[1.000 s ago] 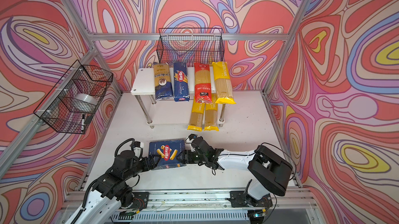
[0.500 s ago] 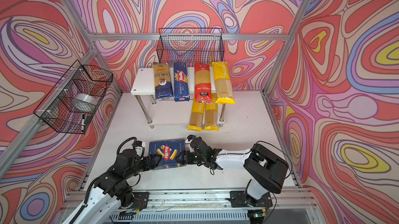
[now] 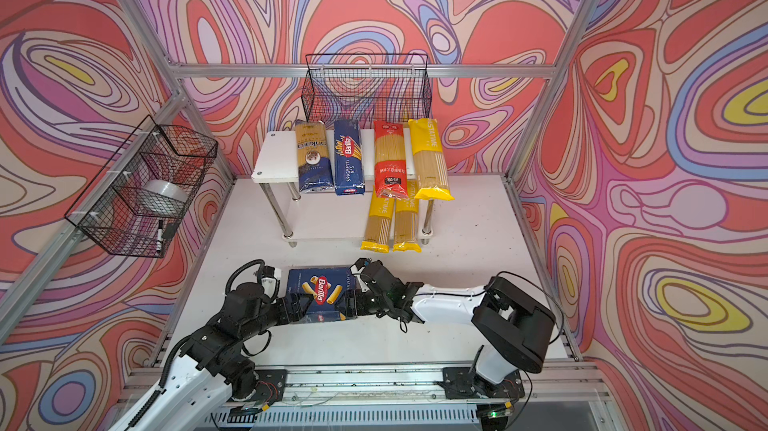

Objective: Place and organize the pasta boxes and bags onto the shelf
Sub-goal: 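Lift the blue box with both grippers and carry it toward the shelf's lower tier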

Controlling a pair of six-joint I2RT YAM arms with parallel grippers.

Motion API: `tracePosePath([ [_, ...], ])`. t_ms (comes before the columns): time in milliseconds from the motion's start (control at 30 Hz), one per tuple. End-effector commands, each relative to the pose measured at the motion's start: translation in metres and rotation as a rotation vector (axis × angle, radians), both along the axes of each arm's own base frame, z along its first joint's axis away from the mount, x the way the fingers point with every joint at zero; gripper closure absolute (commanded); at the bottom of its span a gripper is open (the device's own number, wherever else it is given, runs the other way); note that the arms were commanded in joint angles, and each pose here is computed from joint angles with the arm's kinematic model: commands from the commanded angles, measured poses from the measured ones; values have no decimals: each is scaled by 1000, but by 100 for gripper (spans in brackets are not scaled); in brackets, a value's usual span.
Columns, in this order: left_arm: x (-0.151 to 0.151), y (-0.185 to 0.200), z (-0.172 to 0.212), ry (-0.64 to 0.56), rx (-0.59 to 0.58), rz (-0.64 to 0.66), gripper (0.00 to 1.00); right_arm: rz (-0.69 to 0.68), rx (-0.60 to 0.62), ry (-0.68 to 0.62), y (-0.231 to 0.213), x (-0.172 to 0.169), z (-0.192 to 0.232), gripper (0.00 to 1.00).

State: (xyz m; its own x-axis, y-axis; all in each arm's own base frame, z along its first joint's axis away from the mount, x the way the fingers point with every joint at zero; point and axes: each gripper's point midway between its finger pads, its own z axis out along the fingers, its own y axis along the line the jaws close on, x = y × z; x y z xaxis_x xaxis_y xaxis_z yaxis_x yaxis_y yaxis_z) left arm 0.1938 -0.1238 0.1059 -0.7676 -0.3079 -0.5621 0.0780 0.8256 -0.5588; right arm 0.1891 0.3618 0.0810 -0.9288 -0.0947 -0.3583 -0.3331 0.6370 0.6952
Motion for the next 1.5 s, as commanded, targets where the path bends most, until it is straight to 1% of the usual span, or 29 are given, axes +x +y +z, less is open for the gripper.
tracePosePath([
  [0,2,-31,57,-131,-141,-126,9,89,238,-170,38,1,87,23],
  [133,3,-33,59,-133,-142,-131,9,74,237,-216,38,7,103,23],
  [367,6,-34,70,-162,-139,-133,9,45,235,-268,33,13,117,23],
  [567,8,-40,82,-163,-129,-168,8,44,223,-308,32,17,127,23],
  [667,11,-43,90,-186,-128,-174,8,43,234,-321,33,18,133,23],
  [767,13,-44,90,-190,-122,-176,8,47,240,-336,35,19,138,23],
  [800,15,-46,108,-224,-138,-180,8,46,240,-344,35,20,141,23],
  [1067,23,-53,126,-266,-122,-206,8,43,232,-416,34,26,161,23],
  [1200,26,-56,128,-265,-112,-213,8,33,232,-441,34,30,168,23],
  [1267,29,-58,134,-291,-117,-212,8,19,227,-457,33,33,172,23],
  [1467,36,-57,133,-307,-89,-205,7,-2,198,-503,33,43,176,23],
])
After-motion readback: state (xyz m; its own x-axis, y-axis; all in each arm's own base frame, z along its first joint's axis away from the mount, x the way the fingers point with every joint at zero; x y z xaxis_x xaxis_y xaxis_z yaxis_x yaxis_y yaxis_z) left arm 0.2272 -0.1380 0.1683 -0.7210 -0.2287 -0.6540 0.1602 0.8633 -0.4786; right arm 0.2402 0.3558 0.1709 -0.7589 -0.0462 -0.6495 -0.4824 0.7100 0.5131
